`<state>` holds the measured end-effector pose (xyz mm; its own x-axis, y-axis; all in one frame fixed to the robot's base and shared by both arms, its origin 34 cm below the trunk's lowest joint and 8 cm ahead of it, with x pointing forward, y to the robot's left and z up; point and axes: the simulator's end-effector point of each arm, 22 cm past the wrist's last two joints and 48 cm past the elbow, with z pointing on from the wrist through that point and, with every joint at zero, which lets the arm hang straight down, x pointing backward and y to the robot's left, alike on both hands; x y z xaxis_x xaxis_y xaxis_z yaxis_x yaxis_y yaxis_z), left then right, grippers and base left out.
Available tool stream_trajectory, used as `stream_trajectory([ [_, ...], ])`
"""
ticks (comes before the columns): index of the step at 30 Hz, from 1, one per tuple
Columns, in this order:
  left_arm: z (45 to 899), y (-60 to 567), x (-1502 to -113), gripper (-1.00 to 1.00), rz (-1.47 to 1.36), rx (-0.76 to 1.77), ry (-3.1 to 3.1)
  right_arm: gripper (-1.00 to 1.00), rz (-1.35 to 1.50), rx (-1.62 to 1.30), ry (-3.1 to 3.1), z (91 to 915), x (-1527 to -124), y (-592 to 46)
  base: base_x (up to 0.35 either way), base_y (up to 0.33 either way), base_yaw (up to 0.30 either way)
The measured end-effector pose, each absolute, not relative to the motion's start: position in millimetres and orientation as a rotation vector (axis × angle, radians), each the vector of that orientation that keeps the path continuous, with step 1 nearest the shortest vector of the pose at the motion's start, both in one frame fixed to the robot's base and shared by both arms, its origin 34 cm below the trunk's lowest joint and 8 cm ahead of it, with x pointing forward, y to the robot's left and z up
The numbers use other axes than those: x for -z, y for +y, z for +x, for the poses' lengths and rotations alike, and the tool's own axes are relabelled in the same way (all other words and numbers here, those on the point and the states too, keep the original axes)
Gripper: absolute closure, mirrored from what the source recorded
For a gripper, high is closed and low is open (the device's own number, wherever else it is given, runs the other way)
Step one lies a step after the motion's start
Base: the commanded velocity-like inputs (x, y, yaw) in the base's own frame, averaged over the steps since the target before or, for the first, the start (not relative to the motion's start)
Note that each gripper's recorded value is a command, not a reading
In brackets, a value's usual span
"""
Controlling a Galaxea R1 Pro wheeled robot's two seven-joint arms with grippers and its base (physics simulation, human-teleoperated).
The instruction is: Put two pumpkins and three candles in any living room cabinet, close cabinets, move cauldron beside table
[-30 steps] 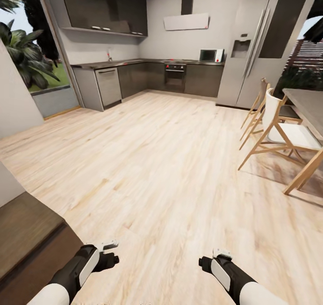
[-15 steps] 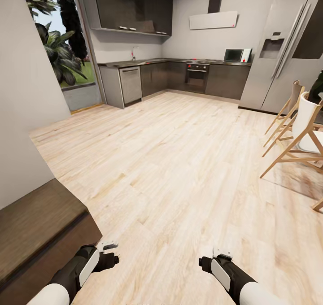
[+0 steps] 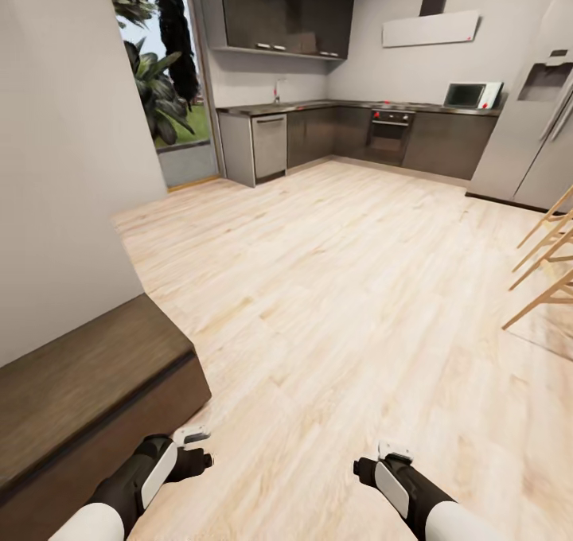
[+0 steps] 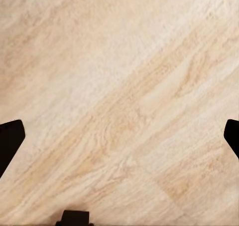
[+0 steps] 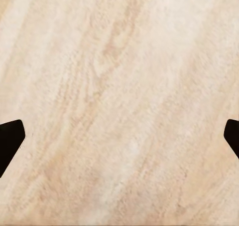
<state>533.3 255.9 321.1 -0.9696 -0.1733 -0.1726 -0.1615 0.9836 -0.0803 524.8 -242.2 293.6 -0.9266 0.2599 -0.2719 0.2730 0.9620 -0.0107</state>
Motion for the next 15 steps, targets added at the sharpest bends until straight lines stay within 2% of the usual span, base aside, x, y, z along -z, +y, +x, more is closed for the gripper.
stream_trajectory([
  [12, 530.5, 254.8, -317.3, -1.00, -0.252, 0.099, 2.959, -1.00, 0.393, 0.073, 2.852, 521.6, -289.7, -242.3, -0.001, 0.000, 0.268],
  [15, 529.8, 254.3, -316.3, -1.00, -0.251, 0.098, 2.961, -1.00, 0.392, 0.073, 2.854, 520.8, -288.7, -242.2, -0.102, -0.030, 0.268],
])
